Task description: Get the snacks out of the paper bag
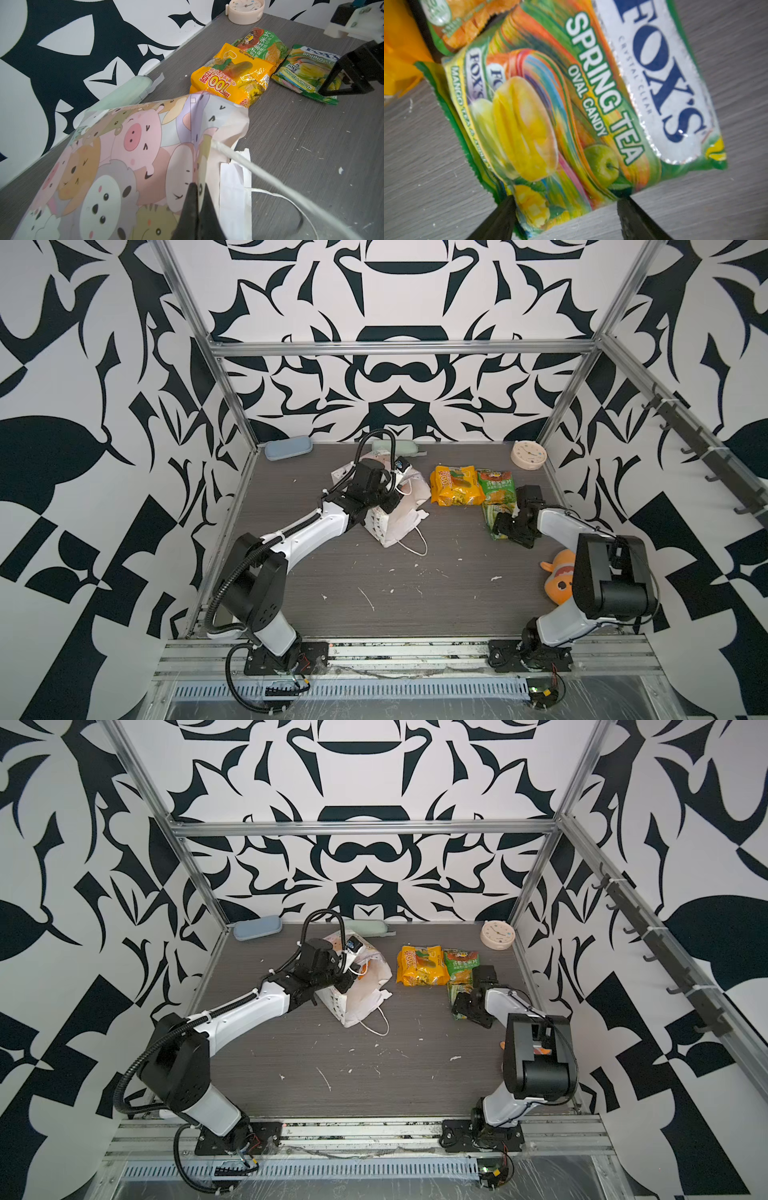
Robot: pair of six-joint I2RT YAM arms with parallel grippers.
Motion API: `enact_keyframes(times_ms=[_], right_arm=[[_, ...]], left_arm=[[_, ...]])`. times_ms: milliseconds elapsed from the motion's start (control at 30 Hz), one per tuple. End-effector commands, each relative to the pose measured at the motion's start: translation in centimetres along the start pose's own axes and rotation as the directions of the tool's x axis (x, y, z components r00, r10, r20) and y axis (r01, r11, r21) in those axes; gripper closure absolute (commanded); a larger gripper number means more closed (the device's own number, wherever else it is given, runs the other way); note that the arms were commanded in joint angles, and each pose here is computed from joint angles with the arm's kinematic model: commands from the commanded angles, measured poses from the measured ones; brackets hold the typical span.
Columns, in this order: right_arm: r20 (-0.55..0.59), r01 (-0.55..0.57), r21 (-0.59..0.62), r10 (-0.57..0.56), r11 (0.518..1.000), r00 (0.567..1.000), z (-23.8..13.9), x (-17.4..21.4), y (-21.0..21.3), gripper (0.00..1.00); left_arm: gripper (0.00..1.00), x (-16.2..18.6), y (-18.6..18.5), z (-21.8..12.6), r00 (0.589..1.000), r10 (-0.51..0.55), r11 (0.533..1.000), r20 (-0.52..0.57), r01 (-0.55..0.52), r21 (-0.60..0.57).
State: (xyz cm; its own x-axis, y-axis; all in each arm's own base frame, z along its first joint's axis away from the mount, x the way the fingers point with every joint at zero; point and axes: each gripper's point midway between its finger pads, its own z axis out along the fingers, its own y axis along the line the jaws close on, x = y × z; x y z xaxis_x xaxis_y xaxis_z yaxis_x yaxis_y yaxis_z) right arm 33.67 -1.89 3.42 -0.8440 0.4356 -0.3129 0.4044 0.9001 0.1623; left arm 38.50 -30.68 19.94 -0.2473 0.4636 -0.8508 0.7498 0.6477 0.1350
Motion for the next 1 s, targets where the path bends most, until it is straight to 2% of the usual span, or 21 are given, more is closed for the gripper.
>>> enact_keyframes(times_ms=[0,200,267,300,367,433,467,500,533,567,600,667,700,833,900,967], right_arm=[[0.077,0.019,-0.004,-0.018,1.0,0.997,-2.6,-2.3,0.7,0.17],[0.181,0.031,-0.021,-0.026,0.999,0.983,-7.1,-4.0,1.9,0.09],[0.238,0.094,0.02,-0.096,0.995,0.967,-9.0,-4.4,2.9,0.01],[0.259,0.121,0.031,-0.125,0.992,0.958,-9.7,-4.5,3.5,0.01],[0.301,0.165,-0.027,-0.149,0.986,0.942,-11.0,-4.7,5.2,0.0],[0.328,0.062,-0.166,-0.004,0.984,0.945,-11.7,-4.4,6.0,0.01],[0.331,0.078,-0.309,0.031,0.948,0.943,-12.4,-4.3,7.6,0.06],[0.336,0.104,-0.463,0.065,0.88,0.94,-13.1,-3.7,9.4,0.22],[0.354,0.126,-0.543,0.09,0.831,0.931,-14.1,-3.4,10.6,0.4],[0.378,0.155,-0.556,0.083,0.817,0.922,-14.7,-3.0,11.5,0.53],[0.432,0.231,-0.528,0.024,0.817,0.902,-15.6,-2.2,12.9,0.58],[0.553,0.385,-0.439,-0.093,0.812,0.828,-17.1,-0.4,15.1,0.59],[0.579,0.414,-0.44,-0.101,0.797,0.809,-17.4,0.2,15.8,0.61],[0.57,0.438,-0.611,-0.018,0.659,0.822,-17.1,2.6,18.8,0.64],[0.566,0.46,-0.619,-0.044,0.636,0.823,-16.2,4.1,20.2,0.65],[0.594,0.514,-0.576,-0.108,0.636,0.797,-15.2,5.8,21.7,0.65]], left_arm=[[1.0,-1.3,0.1,-0.6,0.999,-0.006,1.0,0.032,0.006,0.003],[1.0,-1.3,0.0,-0.7,0.999,-0.003,1.0,0.035,0.003,0.008],[1.0,-1.3,0.0,-0.6,0.999,-0.003,1.0,0.034,0.003,0.004],[1.0,-1.2,0.0,-0.5,0.999,-0.001,1.0,0.034,0.001,0.005],[1.0,-1.2,0.0,-0.4,0.999,0.0,1.0,0.036,0.0,0.004],[1.0,-1.3,0.0,-0.2,0.999,-0.004,1.0,0.038,0.004,0.011],[1.0,-1.4,-0.1,-0.1,0.999,-0.005,1.0,0.038,0.004,0.014],[1.0,-1.5,-0.1,-0.1,0.999,-0.007,1.0,0.038,0.006,0.016],[1.0,-1.6,-0.1,-0.1,0.999,-0.007,1.0,0.037,0.007,0.017],[1.0,-1.6,-0.1,-0.1,0.999,-0.008,1.0,0.038,0.007,0.019],[1.0,-1.7,-0.1,-0.2,0.999,-0.01,1.0,0.041,0.009,0.019],[1.0,-1.7,-0.1,-0.2,0.999,-0.01,1.0,0.042,0.009,0.018],[1.0,-1.7,-0.1,-0.2,0.999,-0.008,1.0,0.044,0.007,0.018],[1.0,-1.5,-0.1,0.0,0.999,-0.008,1.0,0.036,0.007,0.018],[1.0,-1.5,-0.1,0.0,0.999,-0.011,1.0,0.035,0.01,0.018],[1.0,-1.5,-0.1,0.0,0.999,-0.016,1.0,0.037,0.016,0.019]])
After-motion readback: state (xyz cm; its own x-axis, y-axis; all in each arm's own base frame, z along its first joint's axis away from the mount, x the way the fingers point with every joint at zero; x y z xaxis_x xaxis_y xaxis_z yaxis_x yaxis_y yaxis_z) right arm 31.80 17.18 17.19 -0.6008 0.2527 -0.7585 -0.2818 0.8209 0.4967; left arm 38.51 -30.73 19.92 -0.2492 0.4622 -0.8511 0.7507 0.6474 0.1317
